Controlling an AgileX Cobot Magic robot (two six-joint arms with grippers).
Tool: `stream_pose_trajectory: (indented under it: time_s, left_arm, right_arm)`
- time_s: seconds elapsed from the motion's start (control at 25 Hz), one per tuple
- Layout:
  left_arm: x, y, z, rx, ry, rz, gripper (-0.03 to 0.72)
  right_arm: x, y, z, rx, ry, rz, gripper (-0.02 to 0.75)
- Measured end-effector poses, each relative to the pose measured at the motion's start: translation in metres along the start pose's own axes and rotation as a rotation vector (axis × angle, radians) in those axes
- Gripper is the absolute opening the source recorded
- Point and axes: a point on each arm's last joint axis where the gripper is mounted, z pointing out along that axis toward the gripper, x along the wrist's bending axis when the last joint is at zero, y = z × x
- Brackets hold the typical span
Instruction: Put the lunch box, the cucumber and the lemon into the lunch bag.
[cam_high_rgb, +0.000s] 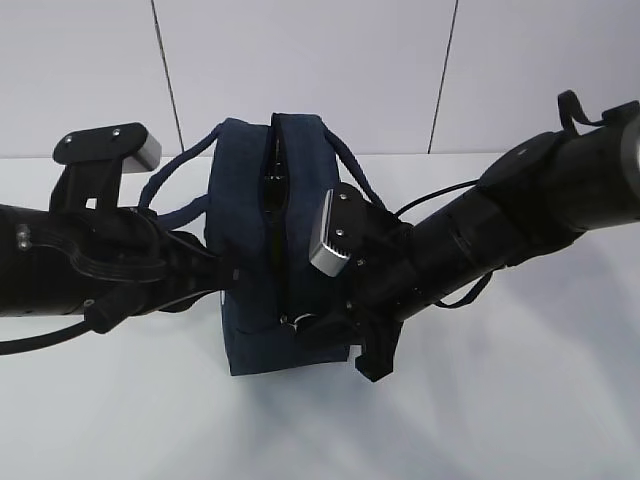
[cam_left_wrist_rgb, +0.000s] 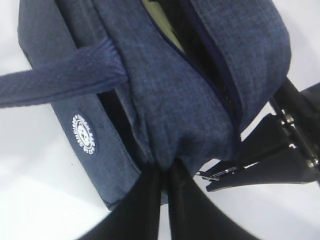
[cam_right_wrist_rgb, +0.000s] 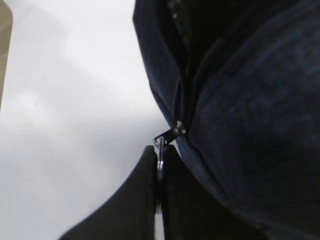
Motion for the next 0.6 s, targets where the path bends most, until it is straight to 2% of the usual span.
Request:
stream_pose_trajectory:
  time_s: [0.2, 0.6]
  left_arm:
    - [0.000, 0.000, 0.000, 0.000, 0.000, 0.006, 0.000]
    - [0.000, 0.000, 0.000, 0.000, 0.000, 0.008, 0.000]
  right_arm:
    - [-0.001, 0.002, -0.003, 0.052, 0.031, -0.032, -0.013]
    - [-0.006, 0.017, -0.008, 0.032, 0.054, -0.079, -0.013]
